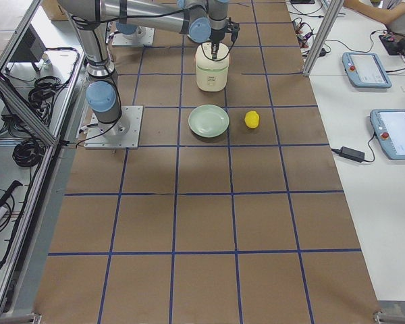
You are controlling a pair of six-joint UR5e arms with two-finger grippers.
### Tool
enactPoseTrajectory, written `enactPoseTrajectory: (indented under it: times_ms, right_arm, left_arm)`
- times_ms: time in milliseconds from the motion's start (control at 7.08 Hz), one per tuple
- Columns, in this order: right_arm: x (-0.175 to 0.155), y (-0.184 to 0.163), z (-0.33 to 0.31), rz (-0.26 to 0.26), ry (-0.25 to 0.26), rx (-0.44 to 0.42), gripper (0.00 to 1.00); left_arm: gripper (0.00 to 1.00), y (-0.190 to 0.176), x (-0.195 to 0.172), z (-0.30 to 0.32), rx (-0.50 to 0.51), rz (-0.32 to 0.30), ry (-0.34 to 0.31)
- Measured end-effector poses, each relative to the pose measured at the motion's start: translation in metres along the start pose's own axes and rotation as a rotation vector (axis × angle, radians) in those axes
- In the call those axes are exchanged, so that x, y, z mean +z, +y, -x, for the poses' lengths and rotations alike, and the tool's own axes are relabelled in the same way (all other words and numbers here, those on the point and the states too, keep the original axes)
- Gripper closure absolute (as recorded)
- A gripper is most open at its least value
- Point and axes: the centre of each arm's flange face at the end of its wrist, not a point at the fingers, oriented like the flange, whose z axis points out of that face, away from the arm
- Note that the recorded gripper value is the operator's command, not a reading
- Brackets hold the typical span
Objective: Press rice cooker button
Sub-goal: 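Lift the right gripper up and away from the opened rice cooker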
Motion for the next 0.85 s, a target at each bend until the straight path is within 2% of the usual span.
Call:
enactPoseTrajectory:
  times_ms: [424,565,848]
  right_arm:
    - [-0.055,-0.015,-0.011,0.022,0.035,0.011,0.86]
    - [-0.076,-0.021,-0.018,0.023,0.052,-0.005,0.81]
    - [-0.11,-0.028,-0.04,0.025,0.077,-0.034,0.59]
  left_arm:
    - [0.0,0.0,0.0,0.0,0.0,0.0,0.0]
    - [0.0,0.0,0.0,0.0,0.0,0.0,0.0]
    - [0.0,0.0,0.0,0.0,0.0,0.0,0.0]
